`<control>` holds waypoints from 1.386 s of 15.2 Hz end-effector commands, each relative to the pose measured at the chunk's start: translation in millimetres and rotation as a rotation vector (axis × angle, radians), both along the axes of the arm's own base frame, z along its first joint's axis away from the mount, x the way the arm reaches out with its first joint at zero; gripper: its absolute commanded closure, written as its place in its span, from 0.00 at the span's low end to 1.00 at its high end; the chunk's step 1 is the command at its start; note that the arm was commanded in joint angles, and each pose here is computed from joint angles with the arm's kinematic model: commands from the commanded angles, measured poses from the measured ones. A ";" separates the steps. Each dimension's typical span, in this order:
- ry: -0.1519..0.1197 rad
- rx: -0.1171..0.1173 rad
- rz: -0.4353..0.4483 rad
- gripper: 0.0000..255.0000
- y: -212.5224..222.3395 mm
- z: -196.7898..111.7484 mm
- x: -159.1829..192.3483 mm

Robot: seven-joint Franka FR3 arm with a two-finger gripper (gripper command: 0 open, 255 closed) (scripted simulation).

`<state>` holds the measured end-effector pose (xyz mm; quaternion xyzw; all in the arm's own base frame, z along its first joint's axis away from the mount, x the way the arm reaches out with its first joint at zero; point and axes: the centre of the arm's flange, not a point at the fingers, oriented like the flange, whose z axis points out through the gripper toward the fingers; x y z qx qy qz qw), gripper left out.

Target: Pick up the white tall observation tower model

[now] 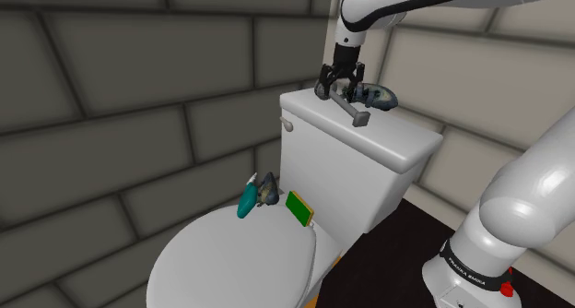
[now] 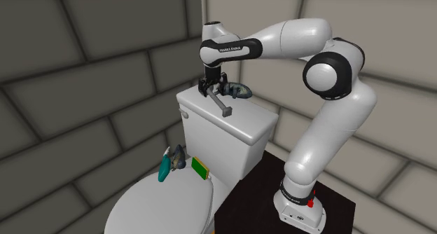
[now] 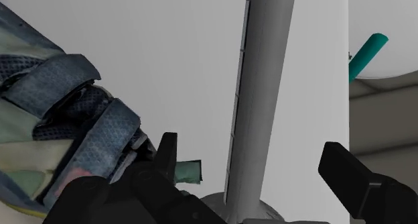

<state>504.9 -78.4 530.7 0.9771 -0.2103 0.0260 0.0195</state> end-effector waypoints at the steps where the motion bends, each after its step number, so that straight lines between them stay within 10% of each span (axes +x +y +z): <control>1: -0.001 0.000 0.000 0.00 0.7 -10.6 0.8; 4: -0.001 0.000 0.000 0.00 0.7 -18.9 0.8; 5: -0.001 0.000 0.000 1.00 0.9 -18.8 0.5; 21: -0.001 0.000 0.000 1.00 0.7 18.0 0.8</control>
